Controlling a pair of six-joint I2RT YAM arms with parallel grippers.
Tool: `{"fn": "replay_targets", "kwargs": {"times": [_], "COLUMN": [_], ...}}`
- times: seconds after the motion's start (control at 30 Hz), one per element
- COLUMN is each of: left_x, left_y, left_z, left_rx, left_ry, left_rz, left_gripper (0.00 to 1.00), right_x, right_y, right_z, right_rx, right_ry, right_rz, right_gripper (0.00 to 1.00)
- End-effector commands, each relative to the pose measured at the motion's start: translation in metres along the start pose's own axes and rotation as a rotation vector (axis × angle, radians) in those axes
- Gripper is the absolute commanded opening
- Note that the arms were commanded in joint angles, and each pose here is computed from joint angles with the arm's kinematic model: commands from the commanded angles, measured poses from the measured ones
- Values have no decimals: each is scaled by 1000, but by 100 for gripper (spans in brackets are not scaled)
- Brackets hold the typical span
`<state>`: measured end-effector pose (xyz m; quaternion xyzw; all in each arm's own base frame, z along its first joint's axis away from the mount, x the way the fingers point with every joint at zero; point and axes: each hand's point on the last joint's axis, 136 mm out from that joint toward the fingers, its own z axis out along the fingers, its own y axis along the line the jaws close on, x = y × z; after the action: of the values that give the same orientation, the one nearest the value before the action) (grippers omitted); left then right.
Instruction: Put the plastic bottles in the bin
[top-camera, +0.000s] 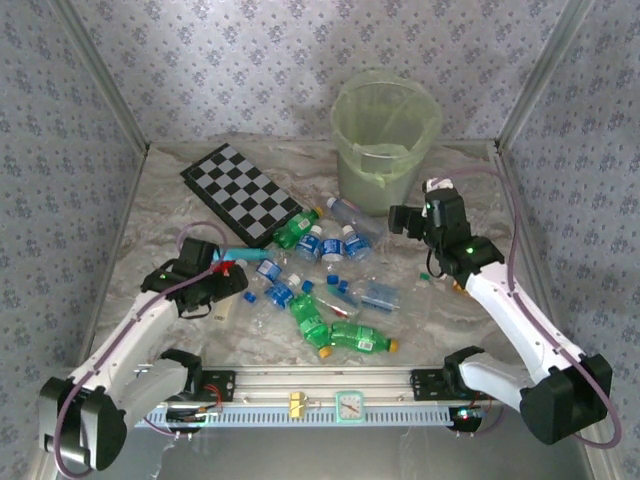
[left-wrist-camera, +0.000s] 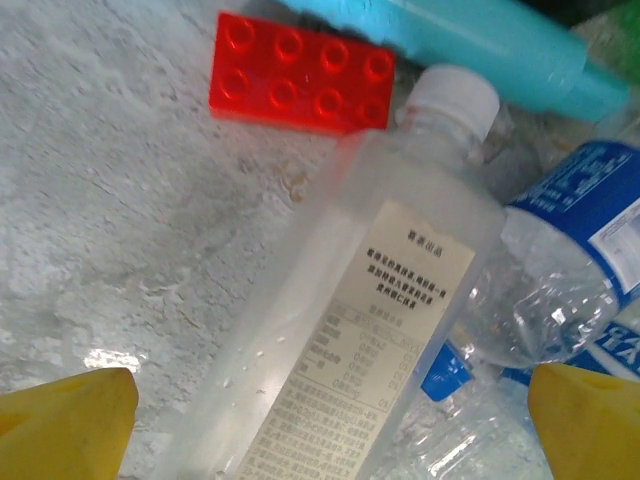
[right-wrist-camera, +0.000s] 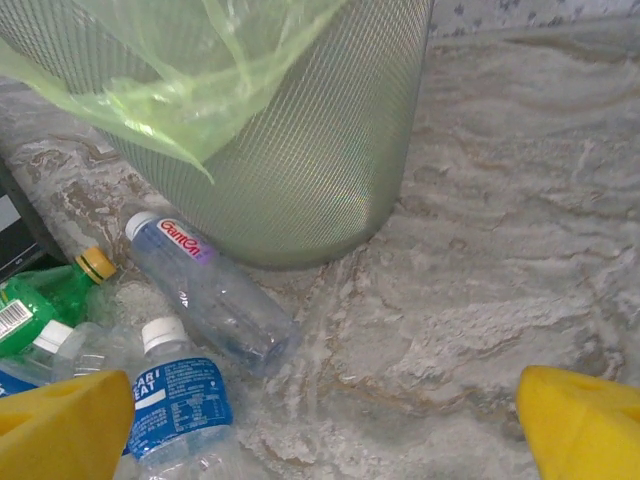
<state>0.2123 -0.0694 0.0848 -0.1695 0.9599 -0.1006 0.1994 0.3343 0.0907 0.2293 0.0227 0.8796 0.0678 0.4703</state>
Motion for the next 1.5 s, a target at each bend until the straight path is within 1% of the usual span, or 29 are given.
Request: {"fn": "replay_targets", "kwargs": {"times": [0.0, 0.2, 0.33, 0.5, 0.63, 0.83, 1.0, 1.13, 1.2, 1.27, 1.37, 1.47], "left_x": [23, 36, 42, 51, 50, 49, 48, 36, 23, 7, -20, -42], "left_y": [11, 20, 24, 29, 32, 30, 23, 10, 1, -13, -47, -86], "left_z": [9, 21, 27, 33, 35, 37, 35, 23, 13, -1, -22, -45], "left_rx": [-57, -90, -108, -145, -166, -165, -141, -90, -56, 0, 157, 336], "left_ry": [68, 81, 94, 131, 121, 119, 115, 65, 15, -53, -161, -261], "left_rz": [17, 2, 15, 49, 63, 82, 87, 76, 63, 35, -6, -1], "left_gripper": [100, 100, 97, 87, 79, 64, 54, 47, 45, 44, 43, 42], "right_x": [-12, -13, -10, -7, -5, -6, -4, -1, -1, -2, -5, -10], "right_y": [12, 17, 20, 21, 21, 18, 16, 18, 25, 40, 68, 94], "right_z": [-2, 4, 9, 12, 12, 10, 12, 10, 8, 6, -3, -13], "right_rx": [-84, -107, -116, -114, -113, -97, -80, -96, -138, -223, -387, -530], "right_ry": [-71, -84, -75, -72, -67, -70, -61, -45, -44, -48, -54, -57], "right_rz": [86, 91, 79, 76, 68, 58, 44, 34, 23, 2, -20, -25], "right_gripper": [100, 100, 100, 100, 100, 100, 100, 100, 100, 100, 100, 100]}}
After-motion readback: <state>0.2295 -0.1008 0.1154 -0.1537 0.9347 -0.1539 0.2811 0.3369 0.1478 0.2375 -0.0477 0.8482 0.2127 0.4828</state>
